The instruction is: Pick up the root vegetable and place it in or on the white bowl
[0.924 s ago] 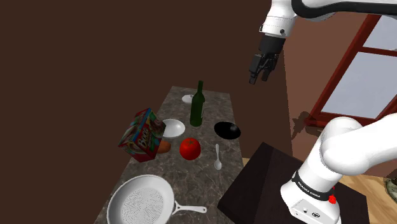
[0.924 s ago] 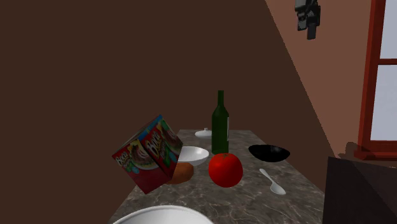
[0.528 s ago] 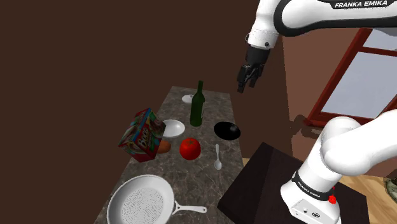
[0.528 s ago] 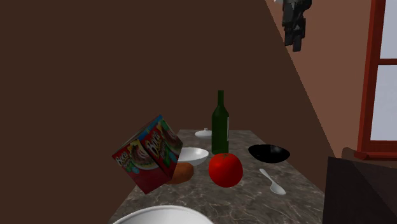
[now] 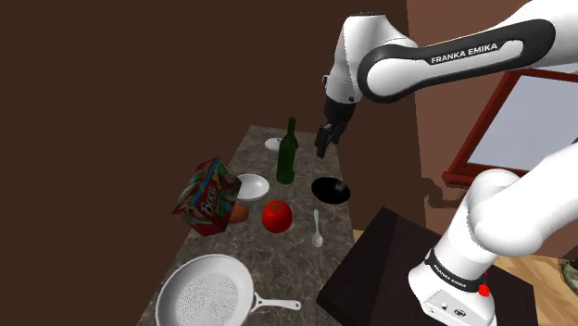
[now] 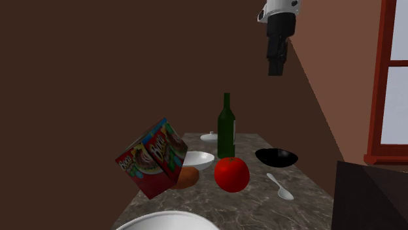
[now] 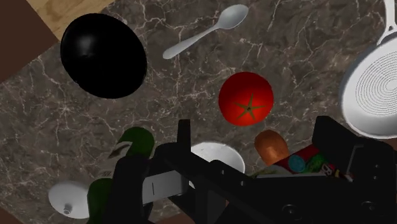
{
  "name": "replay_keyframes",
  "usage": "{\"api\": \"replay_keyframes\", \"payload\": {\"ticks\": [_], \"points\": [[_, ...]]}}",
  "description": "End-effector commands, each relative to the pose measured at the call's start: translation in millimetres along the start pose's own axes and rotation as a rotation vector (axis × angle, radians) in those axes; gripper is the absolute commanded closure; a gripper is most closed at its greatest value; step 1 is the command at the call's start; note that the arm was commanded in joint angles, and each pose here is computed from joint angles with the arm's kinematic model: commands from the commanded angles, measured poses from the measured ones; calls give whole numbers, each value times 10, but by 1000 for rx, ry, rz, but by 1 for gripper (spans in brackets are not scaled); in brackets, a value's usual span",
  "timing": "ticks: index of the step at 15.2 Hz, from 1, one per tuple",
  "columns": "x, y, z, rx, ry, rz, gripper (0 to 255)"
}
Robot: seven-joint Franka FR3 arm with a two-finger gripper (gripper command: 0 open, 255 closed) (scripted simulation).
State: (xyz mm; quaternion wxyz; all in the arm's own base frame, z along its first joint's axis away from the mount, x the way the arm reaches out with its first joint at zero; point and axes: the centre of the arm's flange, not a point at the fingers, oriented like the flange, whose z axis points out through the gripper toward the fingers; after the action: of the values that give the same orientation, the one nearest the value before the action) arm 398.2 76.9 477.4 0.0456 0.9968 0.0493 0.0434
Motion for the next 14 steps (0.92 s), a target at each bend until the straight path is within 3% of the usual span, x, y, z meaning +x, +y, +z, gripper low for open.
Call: {"api": "replay_keyframes", "payload": {"ticks": [1,14], "points": [[146,-148,216,-22,17,-43,0],[859,-1052,1530,-169,110,-311,0]]}}
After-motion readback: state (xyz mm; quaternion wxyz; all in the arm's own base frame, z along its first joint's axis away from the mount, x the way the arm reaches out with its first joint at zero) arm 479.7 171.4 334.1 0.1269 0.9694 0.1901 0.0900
